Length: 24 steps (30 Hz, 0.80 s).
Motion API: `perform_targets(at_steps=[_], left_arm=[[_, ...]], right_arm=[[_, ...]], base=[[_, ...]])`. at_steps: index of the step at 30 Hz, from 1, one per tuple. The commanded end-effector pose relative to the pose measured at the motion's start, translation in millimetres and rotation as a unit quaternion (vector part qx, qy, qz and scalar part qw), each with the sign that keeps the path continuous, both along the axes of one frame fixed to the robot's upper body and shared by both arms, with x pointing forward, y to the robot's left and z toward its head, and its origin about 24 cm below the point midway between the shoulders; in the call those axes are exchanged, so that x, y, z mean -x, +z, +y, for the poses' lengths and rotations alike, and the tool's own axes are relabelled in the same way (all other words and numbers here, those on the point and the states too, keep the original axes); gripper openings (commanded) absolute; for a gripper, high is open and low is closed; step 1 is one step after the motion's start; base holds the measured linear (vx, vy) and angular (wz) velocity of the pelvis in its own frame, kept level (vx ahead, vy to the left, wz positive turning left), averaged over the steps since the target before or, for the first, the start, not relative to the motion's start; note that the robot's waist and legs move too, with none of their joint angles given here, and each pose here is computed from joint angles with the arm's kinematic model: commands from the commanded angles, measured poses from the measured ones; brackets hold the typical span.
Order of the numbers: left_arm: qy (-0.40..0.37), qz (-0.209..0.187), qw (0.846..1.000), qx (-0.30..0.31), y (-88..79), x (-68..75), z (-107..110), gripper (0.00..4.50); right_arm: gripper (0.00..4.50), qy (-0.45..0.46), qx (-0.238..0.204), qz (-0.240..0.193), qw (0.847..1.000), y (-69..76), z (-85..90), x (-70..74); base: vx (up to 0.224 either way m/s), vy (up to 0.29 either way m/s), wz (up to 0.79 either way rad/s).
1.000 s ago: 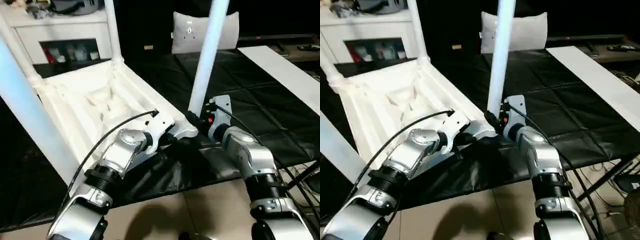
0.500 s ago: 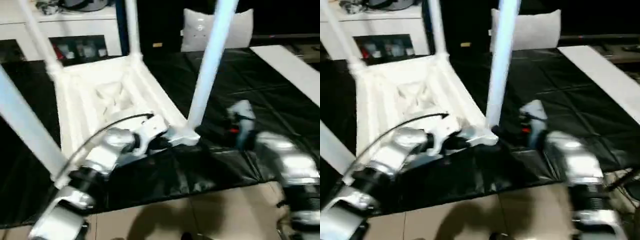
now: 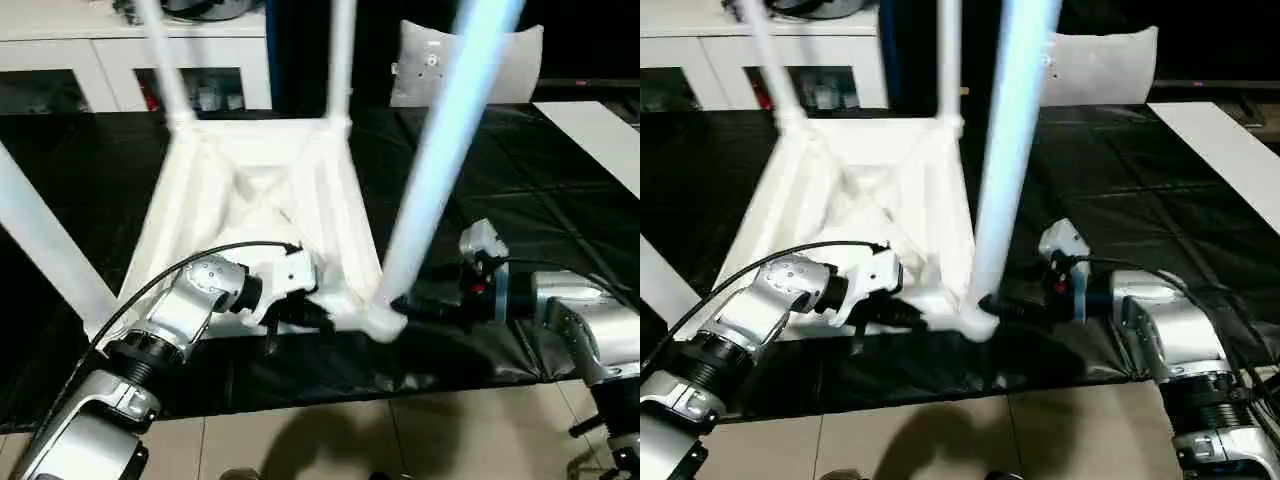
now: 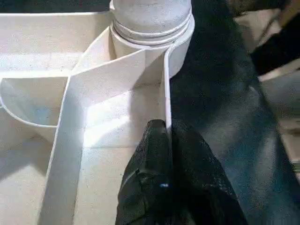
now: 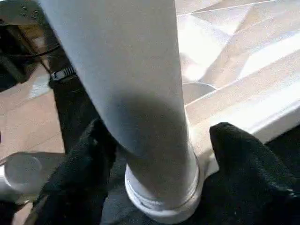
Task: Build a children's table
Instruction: Rotate leg to tighten
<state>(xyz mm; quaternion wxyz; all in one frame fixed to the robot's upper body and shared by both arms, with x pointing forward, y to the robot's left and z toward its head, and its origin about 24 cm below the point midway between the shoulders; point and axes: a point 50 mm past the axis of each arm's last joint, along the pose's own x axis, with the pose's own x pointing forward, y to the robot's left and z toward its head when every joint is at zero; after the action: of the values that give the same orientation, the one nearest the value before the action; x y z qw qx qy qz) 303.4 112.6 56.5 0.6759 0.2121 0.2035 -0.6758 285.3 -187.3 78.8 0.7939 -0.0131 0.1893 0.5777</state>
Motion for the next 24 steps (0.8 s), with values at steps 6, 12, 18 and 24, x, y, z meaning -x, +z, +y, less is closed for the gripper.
perform_targets(at_steps=[6,12,18,24], left_arm=[[-0.048,0.001,0.999,-0.001,3.4,5.4,-11,0.00],[-0.043,0.003,0.999,-0.002,1.9,6.4,-10,0.00],[0.014,0.009,1.000,0.023,1.5,3.1,-17,0.00],[0.187,0.009,0.980,0.070,-2.6,-13.5,-32,0.00]], right_arm=[[2.68,0.028,-0.007,0.014,0.999,-1.5,6.1,4.5],[2.24,0.039,-0.015,0.030,0.999,-6.4,10.5,9.1],[2.04,0.018,-0.044,0.047,0.998,-10.2,29.6,13.0],[2.01,-0.212,0.001,0.024,0.977,-20.8,54.8,-19.3]], base=[[0.000,0.000,0.00],[0.000,0.000,0.00],[0.000,0.000,0.00],[0.000,0.000,0.00]])
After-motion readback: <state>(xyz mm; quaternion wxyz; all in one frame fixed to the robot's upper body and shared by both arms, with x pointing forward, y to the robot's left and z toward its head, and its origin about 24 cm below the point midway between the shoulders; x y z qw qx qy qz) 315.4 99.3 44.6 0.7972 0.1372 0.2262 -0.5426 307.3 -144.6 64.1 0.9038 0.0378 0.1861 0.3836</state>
